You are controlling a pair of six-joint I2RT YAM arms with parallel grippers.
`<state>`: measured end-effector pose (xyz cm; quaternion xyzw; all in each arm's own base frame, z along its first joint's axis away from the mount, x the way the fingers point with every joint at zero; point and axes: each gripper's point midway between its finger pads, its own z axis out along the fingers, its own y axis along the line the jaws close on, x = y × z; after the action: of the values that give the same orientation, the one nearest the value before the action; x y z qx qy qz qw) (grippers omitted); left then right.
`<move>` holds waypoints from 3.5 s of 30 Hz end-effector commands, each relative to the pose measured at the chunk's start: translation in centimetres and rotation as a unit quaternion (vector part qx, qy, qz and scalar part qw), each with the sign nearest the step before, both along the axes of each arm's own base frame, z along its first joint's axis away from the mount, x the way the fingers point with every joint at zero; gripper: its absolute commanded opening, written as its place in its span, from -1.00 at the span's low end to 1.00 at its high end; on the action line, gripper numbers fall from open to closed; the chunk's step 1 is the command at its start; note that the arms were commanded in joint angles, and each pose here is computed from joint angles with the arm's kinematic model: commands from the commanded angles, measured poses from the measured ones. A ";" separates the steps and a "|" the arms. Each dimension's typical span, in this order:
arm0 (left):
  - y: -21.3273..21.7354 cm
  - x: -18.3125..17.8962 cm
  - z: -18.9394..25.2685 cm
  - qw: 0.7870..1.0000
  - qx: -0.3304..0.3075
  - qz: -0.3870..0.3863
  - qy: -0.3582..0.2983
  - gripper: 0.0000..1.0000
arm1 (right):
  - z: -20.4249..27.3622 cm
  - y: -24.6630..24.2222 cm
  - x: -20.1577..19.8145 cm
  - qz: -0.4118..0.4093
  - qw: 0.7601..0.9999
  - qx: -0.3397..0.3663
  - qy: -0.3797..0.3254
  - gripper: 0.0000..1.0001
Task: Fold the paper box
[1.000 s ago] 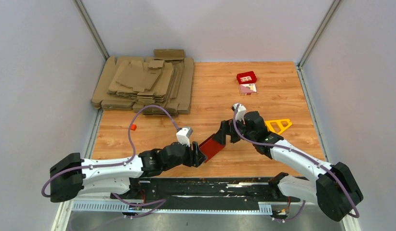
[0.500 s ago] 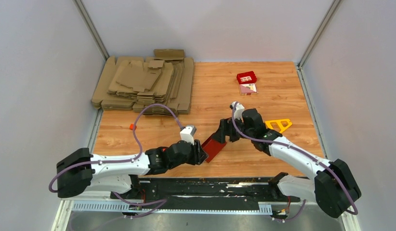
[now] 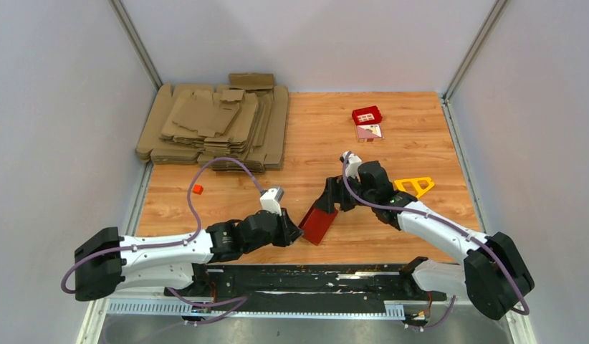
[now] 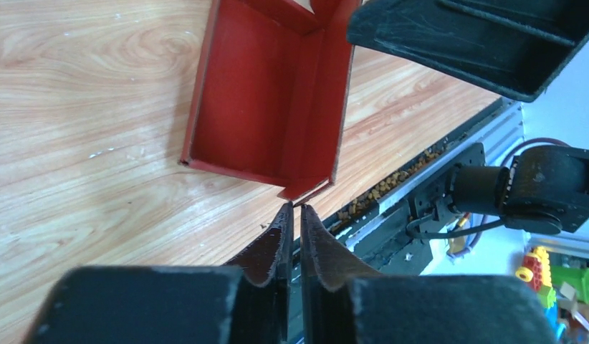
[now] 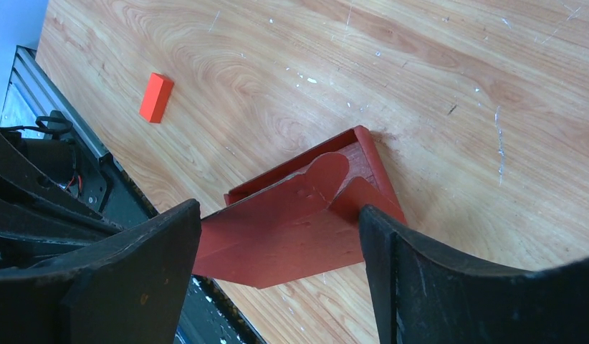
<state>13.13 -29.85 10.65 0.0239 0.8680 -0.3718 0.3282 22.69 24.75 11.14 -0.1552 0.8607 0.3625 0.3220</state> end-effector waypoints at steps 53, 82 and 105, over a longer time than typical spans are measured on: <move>-4.4 6.5 1.6 0.984 0.010 -0.179 0.017 -0.42 | 0.3 -4.9 -4.0 -0.056 0.998 -0.034 0.008 0.86; -2.3 2.8 3.9 0.988 -0.144 -0.047 0.026 0.06 | -4.8 -2.0 -3.6 0.001 0.991 -0.105 0.078 0.82; -3.3 7.5 5.6 0.990 -0.133 0.029 -0.021 -0.06 | 0.2 0.1 -11.8 0.125 0.985 -0.045 -0.109 0.94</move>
<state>19.00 -34.57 14.31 0.0129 0.8230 -0.4758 0.3100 9.99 24.30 11.60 -0.3082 0.8141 0.3797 0.3130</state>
